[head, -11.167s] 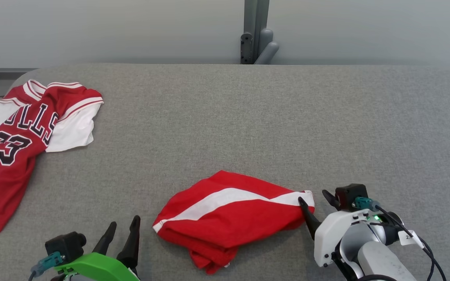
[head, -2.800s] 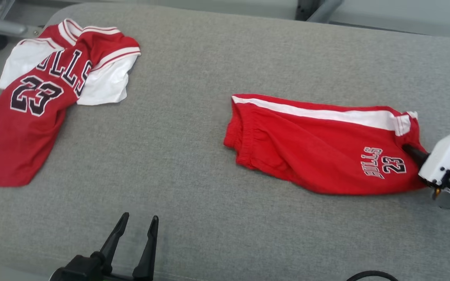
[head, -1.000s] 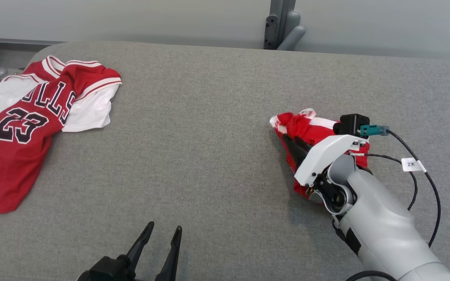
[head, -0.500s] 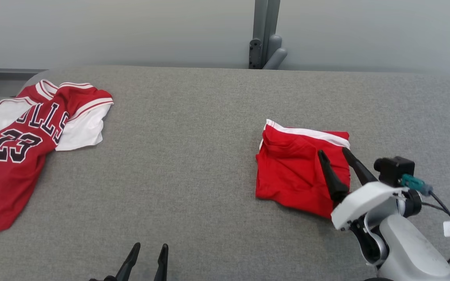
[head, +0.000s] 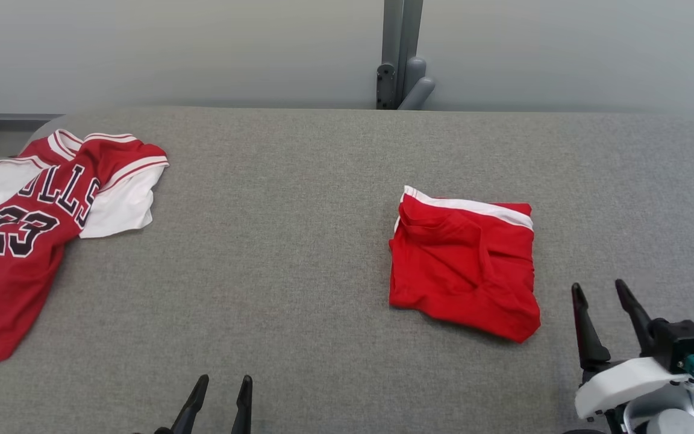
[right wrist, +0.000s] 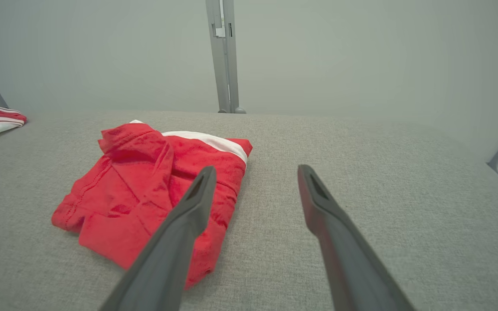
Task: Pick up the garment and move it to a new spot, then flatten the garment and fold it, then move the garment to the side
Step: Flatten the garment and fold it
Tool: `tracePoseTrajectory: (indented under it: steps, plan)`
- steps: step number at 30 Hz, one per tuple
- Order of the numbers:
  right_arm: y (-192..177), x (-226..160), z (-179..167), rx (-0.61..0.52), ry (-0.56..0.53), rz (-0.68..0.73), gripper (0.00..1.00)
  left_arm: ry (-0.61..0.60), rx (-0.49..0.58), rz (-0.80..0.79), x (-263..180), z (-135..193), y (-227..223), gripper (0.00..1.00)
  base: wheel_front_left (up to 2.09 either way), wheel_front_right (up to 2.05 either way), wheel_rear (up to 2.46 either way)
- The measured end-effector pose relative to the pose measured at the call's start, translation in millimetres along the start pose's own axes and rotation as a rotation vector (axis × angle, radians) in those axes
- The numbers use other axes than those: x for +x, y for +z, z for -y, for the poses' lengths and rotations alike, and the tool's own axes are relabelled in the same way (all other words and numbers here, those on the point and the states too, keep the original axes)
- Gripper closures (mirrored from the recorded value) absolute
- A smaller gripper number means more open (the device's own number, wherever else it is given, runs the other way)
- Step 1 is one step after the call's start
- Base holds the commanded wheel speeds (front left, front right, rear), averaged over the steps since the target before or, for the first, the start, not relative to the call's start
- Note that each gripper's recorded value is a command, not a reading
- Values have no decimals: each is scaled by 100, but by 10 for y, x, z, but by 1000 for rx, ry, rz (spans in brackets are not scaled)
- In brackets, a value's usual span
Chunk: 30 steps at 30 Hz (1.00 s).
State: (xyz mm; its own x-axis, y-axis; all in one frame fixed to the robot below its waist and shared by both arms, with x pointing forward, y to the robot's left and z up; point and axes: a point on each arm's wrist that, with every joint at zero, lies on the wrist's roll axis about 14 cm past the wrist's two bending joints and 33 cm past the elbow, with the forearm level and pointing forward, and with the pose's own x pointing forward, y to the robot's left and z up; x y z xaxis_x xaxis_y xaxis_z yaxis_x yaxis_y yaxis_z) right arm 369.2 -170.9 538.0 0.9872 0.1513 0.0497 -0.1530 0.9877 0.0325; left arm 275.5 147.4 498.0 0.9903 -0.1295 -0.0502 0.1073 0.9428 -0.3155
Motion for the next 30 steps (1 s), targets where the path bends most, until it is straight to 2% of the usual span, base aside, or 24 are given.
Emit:
tracePoseTrajectory:
  steps: [1, 4, 10, 16, 23, 30]
  plan:
    - [-17, 14, -40, 8, 6, -4, 100, -1, 0, -2, 6, 6, -6, 0, 0, 0, 0]
    - [-49, 144, -96, 21, 18, -14, 100, -5, 4, -5, 50, 13, -6, 0, 0, 0, 0]
    - [-23, 659, -225, -13, 59, -19, 100, -32, 11, -4, 277, 60, 33, 0, 0, 0, 0]
    - [-219, 1005, -361, -61, 109, -87, 100, -31, 7, -45, 399, 29, -71, 0, 0, 0, 0]
    - [-584, 1128, -634, -97, 206, -191, 100, 9, 3, -69, 437, -102, -131, 0, 0, 0, 0]
    - [-657, 1076, -766, -94, 250, -211, 100, 18, 6, -66, 441, -135, -119, 0, 0, 0, 0]
